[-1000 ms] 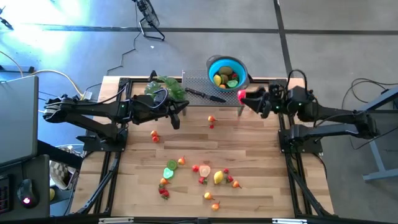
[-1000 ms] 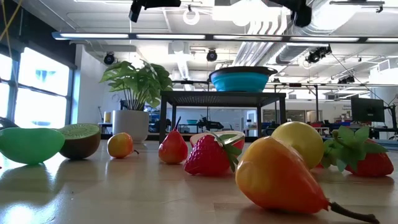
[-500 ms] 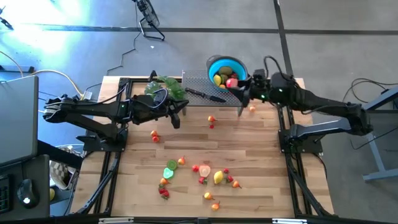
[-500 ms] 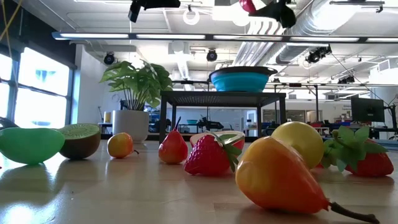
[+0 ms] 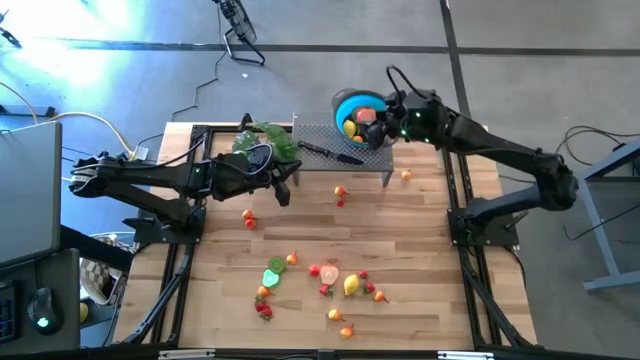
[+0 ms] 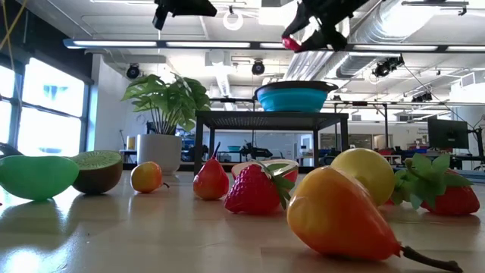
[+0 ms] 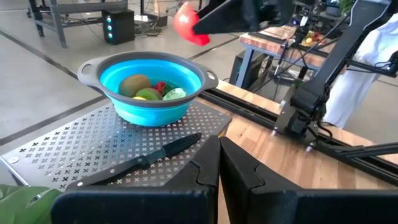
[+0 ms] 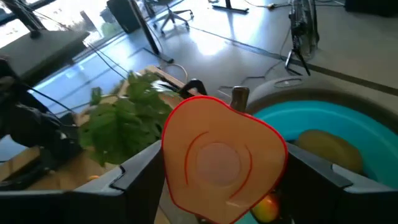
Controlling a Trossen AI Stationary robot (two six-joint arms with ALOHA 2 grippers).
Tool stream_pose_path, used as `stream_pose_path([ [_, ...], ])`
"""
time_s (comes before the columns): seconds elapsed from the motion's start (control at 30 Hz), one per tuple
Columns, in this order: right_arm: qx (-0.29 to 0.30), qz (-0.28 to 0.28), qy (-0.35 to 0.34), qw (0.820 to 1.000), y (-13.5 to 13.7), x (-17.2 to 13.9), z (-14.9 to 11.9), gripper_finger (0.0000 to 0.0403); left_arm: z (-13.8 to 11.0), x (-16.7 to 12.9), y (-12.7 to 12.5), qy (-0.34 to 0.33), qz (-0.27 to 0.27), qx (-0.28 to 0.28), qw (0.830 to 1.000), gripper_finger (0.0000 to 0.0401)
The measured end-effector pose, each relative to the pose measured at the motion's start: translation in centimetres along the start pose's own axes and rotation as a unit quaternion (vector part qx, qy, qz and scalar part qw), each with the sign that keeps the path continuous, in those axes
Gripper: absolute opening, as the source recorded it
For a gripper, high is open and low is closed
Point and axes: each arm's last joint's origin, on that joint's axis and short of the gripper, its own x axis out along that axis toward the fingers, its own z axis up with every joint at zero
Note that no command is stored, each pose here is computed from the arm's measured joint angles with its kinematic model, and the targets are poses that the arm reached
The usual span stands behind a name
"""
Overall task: Pick & Place Fruit
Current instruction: Put the red apple in the blue bowl on the shelf
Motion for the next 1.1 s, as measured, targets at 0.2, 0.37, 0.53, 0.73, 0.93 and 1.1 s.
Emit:
stream_pose_path([
  [0.2,-0.004,-0.032,0.021,0.999,-1.6,1.9,-0.3,0.0263,0.0,0.0,0.0,0.000,0.001,0.000,1.000,0.0005],
  [0.37,-0.011,-0.058,0.049,0.997,-3.0,3.8,-0.9,0.0259,0.0,0.0,0.1,-0.005,0.015,0.000,1.000,0.0005],
  [0.53,-0.017,-0.086,0.076,0.993,-4.1,5.1,-1.7,0.0264,0.0,0.0,0.1,-0.006,0.020,0.000,1.000,0.0005],
  [0.73,-0.047,-0.127,0.085,0.987,-4.7,5.7,-2.0,0.0259,0.1,0.0,0.2,-0.010,0.034,0.000,0.999,0.0005],
  [0.93,-0.084,-0.171,0.077,0.979,-5.0,5.6,-1.9,0.0264,0.1,0.0,0.3,-0.014,0.046,0.000,0.999,0.0005],
  [1.1,-0.116,-0.170,0.086,0.975,-5.0,5.6,-2.0,0.0260,0.1,0.0,0.3,-0.016,0.051,0.000,0.999,0.0005],
])
